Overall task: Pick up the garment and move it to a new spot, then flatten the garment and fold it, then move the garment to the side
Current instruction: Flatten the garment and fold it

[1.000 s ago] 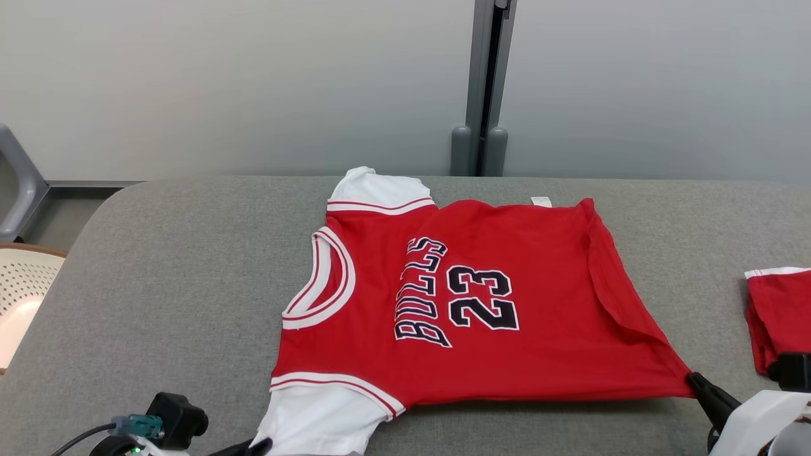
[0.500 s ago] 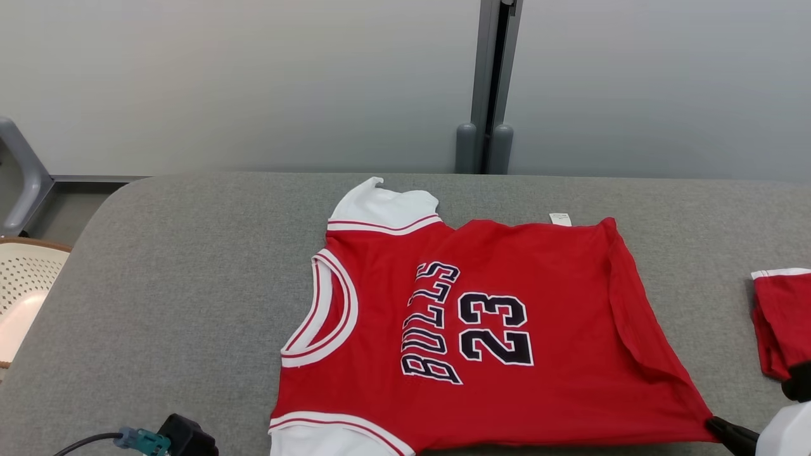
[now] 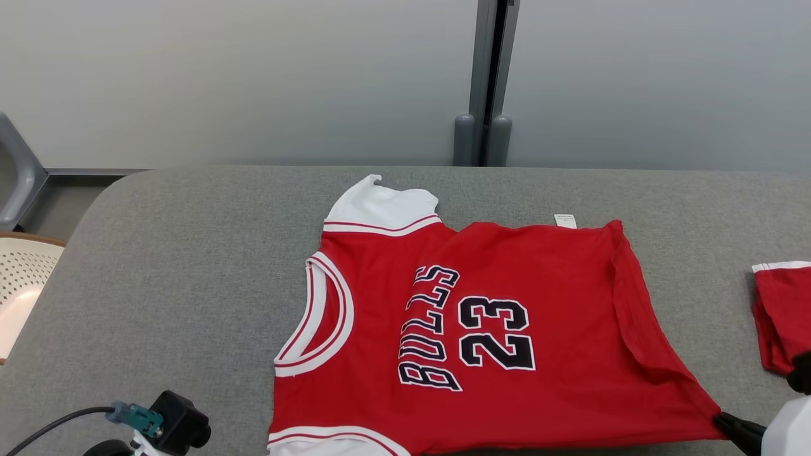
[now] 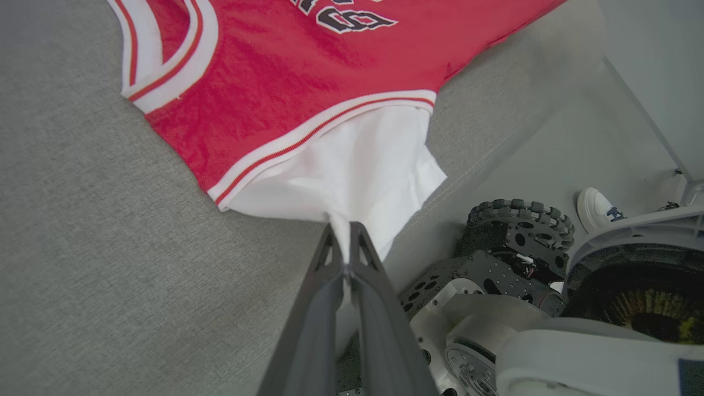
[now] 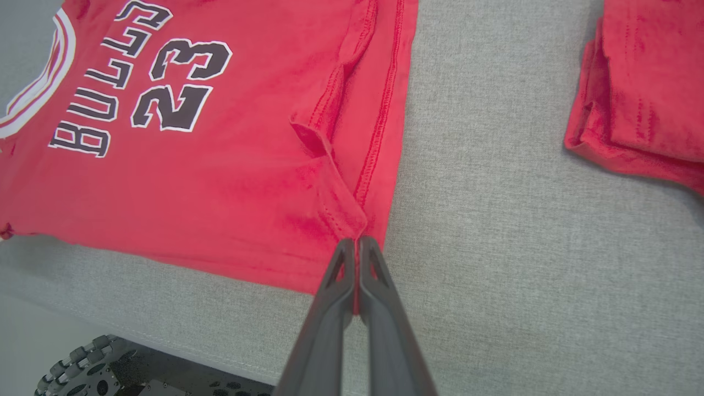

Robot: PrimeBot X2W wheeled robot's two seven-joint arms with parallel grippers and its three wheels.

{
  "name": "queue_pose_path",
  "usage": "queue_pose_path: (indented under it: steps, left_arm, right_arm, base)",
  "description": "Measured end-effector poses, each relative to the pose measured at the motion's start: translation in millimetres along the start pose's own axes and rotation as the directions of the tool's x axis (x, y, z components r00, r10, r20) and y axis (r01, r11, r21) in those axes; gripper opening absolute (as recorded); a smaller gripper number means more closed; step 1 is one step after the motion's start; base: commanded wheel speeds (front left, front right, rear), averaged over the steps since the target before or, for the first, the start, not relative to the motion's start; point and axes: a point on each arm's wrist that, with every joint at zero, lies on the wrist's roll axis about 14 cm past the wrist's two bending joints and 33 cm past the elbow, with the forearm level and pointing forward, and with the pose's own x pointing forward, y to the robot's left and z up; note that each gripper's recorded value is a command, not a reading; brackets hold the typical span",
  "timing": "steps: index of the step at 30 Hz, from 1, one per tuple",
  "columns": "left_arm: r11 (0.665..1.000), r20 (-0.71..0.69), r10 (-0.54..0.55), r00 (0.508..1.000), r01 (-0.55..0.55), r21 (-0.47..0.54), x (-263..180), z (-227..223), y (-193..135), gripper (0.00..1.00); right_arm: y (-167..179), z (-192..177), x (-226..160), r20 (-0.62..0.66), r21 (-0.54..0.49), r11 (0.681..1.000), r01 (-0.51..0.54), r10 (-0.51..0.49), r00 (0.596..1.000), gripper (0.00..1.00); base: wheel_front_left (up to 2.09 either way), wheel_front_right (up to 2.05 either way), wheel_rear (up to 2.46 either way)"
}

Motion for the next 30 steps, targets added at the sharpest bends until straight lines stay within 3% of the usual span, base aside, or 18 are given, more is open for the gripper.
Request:
queue_pose_path:
  steps: [16,23,30]
  left_arm:
    - [0.99,0.075,0.059,0.995,-0.067,0.121,19,65,42,0.0]
    - [0.989,0.145,0.072,0.987,-0.089,0.114,35,103,63,0.0]
    - [0.98,0.124,0.112,0.986,-0.13,0.15,51,116,89,0.0]
  right_arm:
    - [-10,42,25,-0.018,-0.032,0.999,0.036,-0.036,0.999,0.0]
    - [-15,54,47,-0.061,-0.044,0.998,0.05,-0.052,0.997,0.0]
    - [-21,58,67,-0.077,-0.038,0.998,0.057,-0.06,0.995,0.0]
  base:
    - [0.0,0.0,0.0]
    - [0.0,0.0,0.0]
    - [0.0,0.0,0.0]
